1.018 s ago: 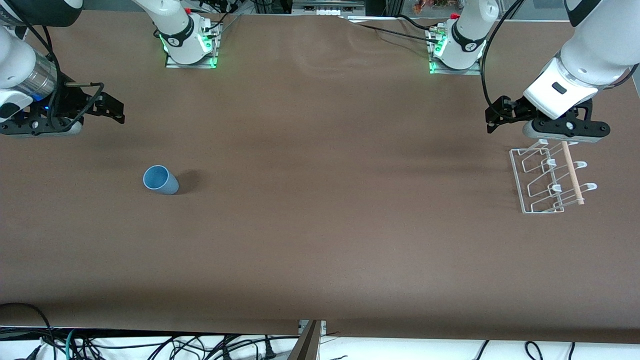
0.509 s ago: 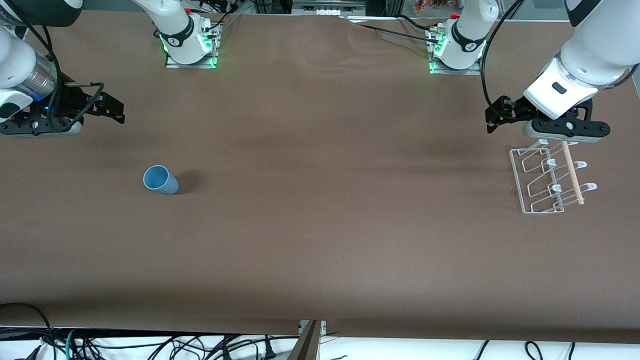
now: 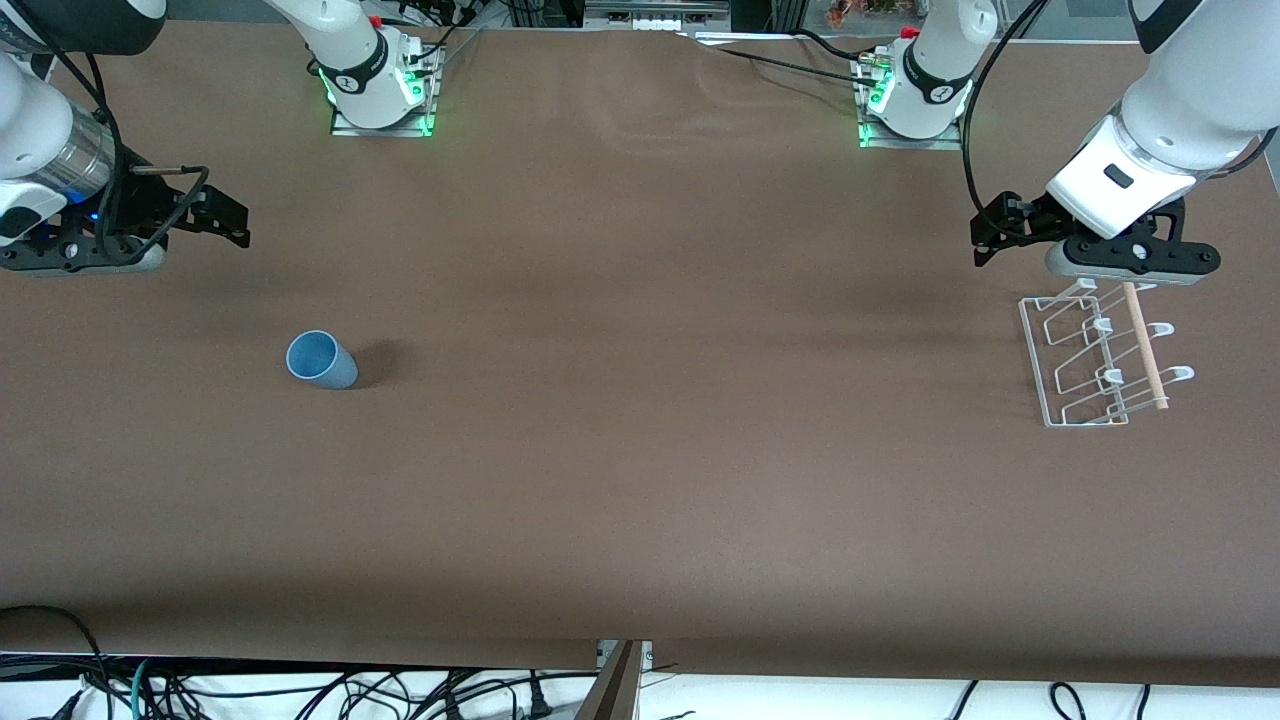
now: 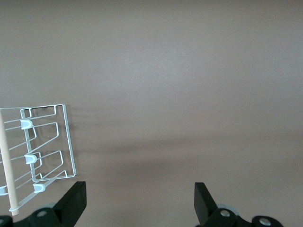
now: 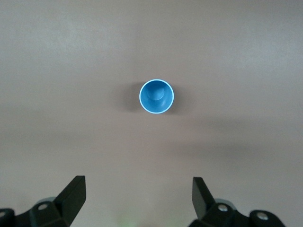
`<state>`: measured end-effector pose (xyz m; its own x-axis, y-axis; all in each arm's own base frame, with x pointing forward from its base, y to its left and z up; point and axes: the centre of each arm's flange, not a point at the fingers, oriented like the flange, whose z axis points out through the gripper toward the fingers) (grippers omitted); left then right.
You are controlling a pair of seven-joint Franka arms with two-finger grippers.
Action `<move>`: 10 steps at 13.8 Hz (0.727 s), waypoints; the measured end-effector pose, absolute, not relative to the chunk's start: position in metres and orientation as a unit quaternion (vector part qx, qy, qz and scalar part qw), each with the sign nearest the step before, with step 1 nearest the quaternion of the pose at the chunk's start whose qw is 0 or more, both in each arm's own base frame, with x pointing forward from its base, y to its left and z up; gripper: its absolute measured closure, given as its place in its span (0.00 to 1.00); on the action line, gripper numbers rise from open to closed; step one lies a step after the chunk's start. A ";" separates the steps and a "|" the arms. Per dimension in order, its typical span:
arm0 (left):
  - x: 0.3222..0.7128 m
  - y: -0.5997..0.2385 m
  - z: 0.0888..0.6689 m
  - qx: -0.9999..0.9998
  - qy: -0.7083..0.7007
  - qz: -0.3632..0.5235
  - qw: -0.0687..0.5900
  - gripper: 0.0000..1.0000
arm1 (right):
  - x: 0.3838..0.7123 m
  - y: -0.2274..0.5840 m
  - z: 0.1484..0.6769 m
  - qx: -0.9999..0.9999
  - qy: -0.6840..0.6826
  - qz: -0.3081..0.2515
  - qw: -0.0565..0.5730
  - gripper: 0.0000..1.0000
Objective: Transfer cup to left arm and place on rack
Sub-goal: 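Reach the right gripper down to the blue cup and grasp it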
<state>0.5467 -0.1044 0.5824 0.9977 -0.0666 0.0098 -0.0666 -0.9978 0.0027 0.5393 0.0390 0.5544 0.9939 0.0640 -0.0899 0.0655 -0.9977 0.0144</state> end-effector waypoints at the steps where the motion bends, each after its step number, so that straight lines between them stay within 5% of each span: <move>1: 0.547 -0.104 0.582 0.999 -0.033 0.005 0.001 0.00 | 0.541 0.038 0.551 0.998 0.032 -0.047 0.009 0.00; 10: 0.544 -0.108 0.584 0.999 -0.037 -0.002 0.000 0.00 | 0.562 0.032 0.500 0.994 0.062 -0.086 0.008 0.00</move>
